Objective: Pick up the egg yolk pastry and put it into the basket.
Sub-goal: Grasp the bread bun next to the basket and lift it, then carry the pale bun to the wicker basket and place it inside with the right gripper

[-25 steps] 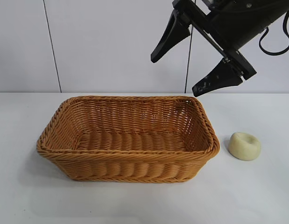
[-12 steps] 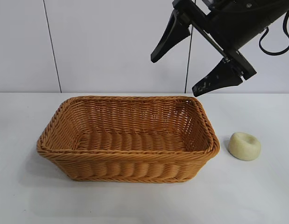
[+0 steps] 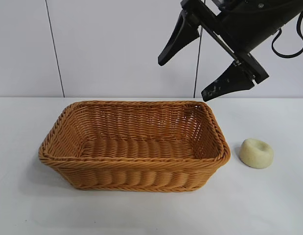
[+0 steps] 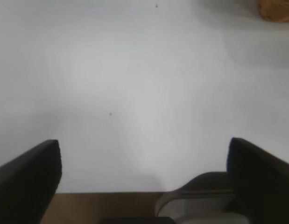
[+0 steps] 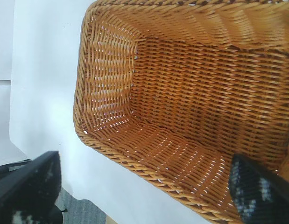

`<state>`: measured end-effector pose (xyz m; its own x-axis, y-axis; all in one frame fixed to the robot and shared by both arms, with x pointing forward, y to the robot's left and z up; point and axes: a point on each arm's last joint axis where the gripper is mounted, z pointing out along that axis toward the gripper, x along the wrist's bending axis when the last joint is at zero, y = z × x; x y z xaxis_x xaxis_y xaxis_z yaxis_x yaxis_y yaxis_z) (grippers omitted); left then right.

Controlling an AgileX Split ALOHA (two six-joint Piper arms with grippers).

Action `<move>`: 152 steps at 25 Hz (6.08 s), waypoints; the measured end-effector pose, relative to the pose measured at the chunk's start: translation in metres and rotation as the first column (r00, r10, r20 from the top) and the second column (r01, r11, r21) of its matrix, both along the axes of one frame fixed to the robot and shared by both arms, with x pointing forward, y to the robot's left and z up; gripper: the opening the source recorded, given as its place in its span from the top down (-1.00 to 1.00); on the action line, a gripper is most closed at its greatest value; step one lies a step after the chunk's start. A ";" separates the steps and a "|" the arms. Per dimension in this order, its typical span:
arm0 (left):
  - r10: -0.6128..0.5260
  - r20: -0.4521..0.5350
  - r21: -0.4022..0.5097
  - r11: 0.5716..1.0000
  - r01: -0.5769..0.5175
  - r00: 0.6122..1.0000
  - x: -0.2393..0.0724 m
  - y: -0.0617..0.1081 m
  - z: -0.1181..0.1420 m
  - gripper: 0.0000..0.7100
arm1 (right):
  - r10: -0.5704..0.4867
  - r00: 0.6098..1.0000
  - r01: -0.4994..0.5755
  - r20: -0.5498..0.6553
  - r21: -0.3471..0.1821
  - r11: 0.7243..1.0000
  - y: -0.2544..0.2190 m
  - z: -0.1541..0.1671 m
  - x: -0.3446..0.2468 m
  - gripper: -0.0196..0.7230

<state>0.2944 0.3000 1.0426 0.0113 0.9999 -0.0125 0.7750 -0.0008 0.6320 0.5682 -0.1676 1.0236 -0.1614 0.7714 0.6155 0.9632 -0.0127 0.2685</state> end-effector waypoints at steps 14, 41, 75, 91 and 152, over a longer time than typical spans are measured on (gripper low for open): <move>-0.001 0.289 -0.015 1.000 0.005 0.957 -0.044 0.003 0.009 -0.94 | 0.000 1.000 0.000 0.000 0.000 1.000 0.000 0.000 0.000 -0.92; 0.002 0.401 -0.021 1.000 0.008 0.916 -0.062 0.004 0.010 -0.94 | -0.221 0.975 0.186 -0.021 -0.468 0.864 -0.101 0.007 0.023 -0.92; 0.002 0.401 -0.021 1.000 0.008 0.916 -0.062 0.004 0.010 -0.94 | -0.257 0.944 0.118 -0.206 -0.518 0.847 -0.086 -0.140 0.064 -0.76; 0.002 0.401 -0.021 1.000 0.008 0.916 -0.062 0.004 0.010 -0.94 | -0.242 0.947 0.097 -0.209 -0.531 0.842 -0.088 -0.120 0.062 0.82; 0.001 0.401 -0.021 1.000 0.008 0.916 -0.062 0.004 0.010 -0.94 | 0.227 0.973 -0.224 -0.045 -0.440 0.870 0.151 -0.099 0.031 -0.22</move>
